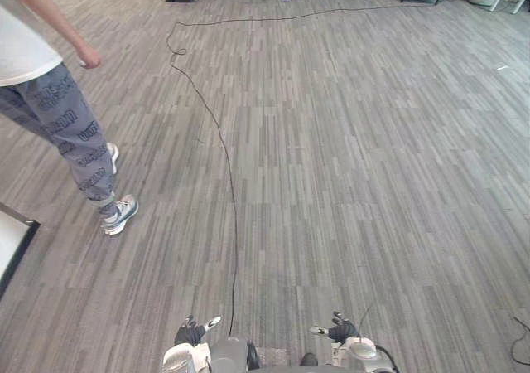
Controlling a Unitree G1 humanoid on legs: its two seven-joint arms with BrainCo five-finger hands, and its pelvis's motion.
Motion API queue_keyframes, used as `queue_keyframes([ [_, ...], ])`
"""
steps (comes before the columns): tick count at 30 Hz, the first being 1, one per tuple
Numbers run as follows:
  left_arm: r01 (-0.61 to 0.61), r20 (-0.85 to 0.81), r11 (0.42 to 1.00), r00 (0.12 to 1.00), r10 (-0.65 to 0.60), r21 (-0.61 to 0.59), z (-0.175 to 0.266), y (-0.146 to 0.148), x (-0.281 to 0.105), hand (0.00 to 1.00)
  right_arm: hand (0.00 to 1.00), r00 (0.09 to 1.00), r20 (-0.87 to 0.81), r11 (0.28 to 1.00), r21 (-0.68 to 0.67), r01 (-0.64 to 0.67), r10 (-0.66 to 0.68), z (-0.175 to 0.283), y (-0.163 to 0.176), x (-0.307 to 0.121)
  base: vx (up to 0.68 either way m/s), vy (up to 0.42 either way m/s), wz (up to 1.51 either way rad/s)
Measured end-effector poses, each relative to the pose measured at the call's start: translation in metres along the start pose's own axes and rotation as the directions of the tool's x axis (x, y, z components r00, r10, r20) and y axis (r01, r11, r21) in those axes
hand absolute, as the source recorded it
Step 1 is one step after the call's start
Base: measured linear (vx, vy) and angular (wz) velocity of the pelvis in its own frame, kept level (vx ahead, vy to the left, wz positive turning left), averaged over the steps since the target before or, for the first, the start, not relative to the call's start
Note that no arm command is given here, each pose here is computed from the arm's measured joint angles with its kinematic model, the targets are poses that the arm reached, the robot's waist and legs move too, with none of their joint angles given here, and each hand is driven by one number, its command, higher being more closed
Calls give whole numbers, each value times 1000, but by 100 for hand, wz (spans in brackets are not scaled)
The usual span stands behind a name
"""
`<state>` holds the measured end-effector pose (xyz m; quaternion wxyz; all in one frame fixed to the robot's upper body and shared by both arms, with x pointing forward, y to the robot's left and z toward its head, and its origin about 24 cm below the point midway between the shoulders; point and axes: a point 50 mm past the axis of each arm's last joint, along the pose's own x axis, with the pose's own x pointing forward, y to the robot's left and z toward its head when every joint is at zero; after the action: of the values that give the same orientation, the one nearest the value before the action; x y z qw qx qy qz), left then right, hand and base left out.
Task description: Pick up cushions and gather them together orderly.
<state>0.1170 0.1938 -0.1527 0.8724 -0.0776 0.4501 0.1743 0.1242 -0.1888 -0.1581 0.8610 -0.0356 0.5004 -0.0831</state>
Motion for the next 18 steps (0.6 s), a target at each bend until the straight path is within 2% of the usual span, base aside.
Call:
queue_keyframes([
  [5,-15,3,999,1000,15,-28,0,4,-1,0,0,999,-31,999,22,28,-28,-10,-8,-2,368,203,-11],
  [9,-75,-35,986,997,70,-147,-9,12,-2,0,0,998,-61,996,77,40,-35,-16,-8,-3,374,174,-6],
  [13,-81,-59,991,995,76,-103,-12,20,-3,0,0,998,-49,989,145,44,-37,-13,-10,-2,367,87,33],
  [18,-18,-79,998,997,13,-61,-17,1,-3,0,0,998,50,995,94,20,-25,12,-15,2,487,-38,18],
])
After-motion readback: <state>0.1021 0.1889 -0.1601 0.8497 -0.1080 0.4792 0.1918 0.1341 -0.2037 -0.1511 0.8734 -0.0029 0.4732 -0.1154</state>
